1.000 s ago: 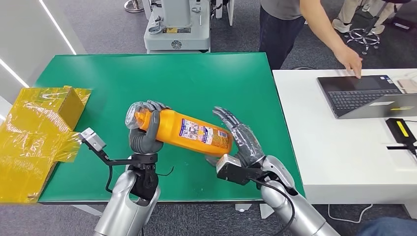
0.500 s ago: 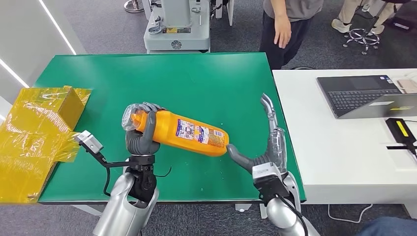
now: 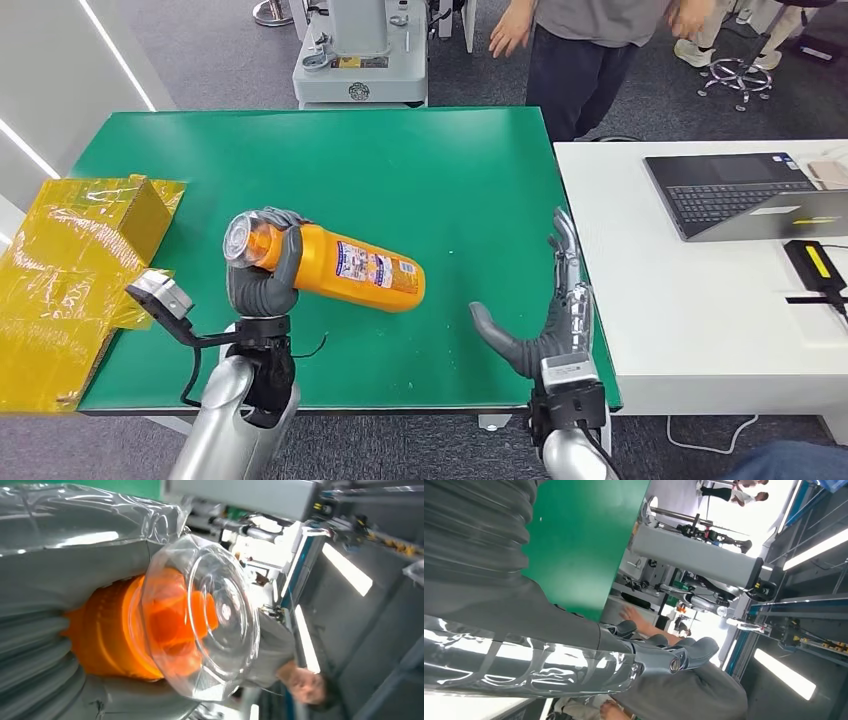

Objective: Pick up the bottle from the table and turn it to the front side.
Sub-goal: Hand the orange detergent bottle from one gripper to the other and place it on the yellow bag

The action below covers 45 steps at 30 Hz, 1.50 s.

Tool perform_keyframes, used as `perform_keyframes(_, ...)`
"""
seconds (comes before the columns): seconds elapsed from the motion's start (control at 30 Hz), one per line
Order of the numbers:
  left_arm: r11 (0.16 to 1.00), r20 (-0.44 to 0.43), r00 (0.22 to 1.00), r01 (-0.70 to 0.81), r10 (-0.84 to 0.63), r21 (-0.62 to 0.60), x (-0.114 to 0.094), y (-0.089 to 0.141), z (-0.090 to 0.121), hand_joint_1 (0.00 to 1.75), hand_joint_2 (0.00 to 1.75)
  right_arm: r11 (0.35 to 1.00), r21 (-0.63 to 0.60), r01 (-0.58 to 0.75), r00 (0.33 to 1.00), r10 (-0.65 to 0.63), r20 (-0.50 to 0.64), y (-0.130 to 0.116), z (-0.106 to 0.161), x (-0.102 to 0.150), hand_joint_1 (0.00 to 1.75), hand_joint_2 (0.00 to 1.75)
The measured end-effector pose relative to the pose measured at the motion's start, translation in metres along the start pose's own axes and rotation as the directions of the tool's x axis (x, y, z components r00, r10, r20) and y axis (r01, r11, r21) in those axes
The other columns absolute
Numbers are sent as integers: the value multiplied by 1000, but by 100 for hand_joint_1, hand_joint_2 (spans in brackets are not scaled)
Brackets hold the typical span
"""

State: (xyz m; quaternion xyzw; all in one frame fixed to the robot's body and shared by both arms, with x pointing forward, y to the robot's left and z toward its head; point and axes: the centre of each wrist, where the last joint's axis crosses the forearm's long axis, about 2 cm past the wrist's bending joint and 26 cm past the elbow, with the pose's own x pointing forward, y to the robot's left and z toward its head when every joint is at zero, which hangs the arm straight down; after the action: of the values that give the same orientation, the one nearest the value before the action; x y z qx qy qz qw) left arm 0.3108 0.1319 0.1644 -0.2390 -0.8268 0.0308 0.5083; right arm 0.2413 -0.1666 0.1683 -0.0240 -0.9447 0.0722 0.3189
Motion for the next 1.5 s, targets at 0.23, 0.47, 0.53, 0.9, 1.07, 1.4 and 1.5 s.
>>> perform_keyframes(0.23, 821, 76, 818, 569, -570, 39, 27, 47, -26, 175, 175, 1000, -12, 15, 1000, -15, -16, 9, 9, 7, 0, 175)
perform_keyframes(0.47, 351, 169, 332, 931, -928, 99, 55, 93, -47, 175, 175, 998, 19, 61, 998, -61, -18, 13, 10, 12, 0, 175)
perform_keyframes(0.53, 225, 188, 203, 968, -961, 108, 61, 105, -54, 175, 175, 997, 24, 70, 997, -69, -18, 15, 9, 12, 0, 175)
perform_keyframes(0.9, -264, 230, -248, 964, -941, -41, 57, 162, -74, 175, 175, 996, 33, 89, 996, -89, -11, 18, 6, 19, 0, 175)
perform_keyframes(1.07, -390, 286, -339, 909, -896, -147, 44, 176, -68, 175, 175, 995, 36, 92, 996, -92, -14, 17, 8, 21, 0, 175)
perform_keyframes(1.4, -506, 291, -425, 802, -857, -318, 26, 201, -58, 175, 175, 995, 32, 90, 996, -89, -21, 16, 14, 24, 0, 175)
perform_keyframes(1.5, -528, 279, -451, 770, -848, -359, 24, 210, -53, 175, 175, 996, 24, 86, 996, -86, -19, 15, 15, 25, 0, 175)
